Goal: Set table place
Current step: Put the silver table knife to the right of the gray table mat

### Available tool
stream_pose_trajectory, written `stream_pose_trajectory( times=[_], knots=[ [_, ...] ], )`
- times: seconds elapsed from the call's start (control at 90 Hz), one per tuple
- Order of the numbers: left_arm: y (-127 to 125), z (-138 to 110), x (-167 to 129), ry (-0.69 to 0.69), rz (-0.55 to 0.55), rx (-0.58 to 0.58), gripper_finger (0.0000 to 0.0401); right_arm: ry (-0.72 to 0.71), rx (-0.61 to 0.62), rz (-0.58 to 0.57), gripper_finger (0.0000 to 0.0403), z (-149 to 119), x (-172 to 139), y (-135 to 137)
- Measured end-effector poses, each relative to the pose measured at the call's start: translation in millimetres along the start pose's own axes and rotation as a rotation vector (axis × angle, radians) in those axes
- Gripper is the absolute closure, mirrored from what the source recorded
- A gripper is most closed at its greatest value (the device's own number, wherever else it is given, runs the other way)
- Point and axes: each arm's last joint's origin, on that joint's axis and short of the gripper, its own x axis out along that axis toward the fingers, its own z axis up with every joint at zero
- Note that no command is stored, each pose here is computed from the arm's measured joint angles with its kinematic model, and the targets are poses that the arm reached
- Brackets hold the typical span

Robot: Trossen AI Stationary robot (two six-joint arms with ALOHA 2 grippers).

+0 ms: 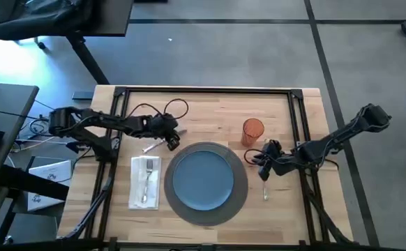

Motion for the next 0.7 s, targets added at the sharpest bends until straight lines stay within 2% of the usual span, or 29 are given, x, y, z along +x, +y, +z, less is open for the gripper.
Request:
stream_pose_trajectory(
  times=[0.156,0.478,0.7],
  knots=[
    [2.0,-3.9,2.3,0.045,0.01,0.001,0.0382,0.0,0.0,-0.001,0.032,0.0,0.1,-0.1],
    [10.1,-11.1,11.4,0.056,-0.021,-0.049,0.026,0.005,-0.011,-0.005,0.032,-0.5,0.1,-0.5],
    [9.7,-11.5,11.3,0.058,-0.023,-0.046,0.0233,0.008,-0.016,-0.008,0.032,-0.7,0.1,-0.9]
  ],
)
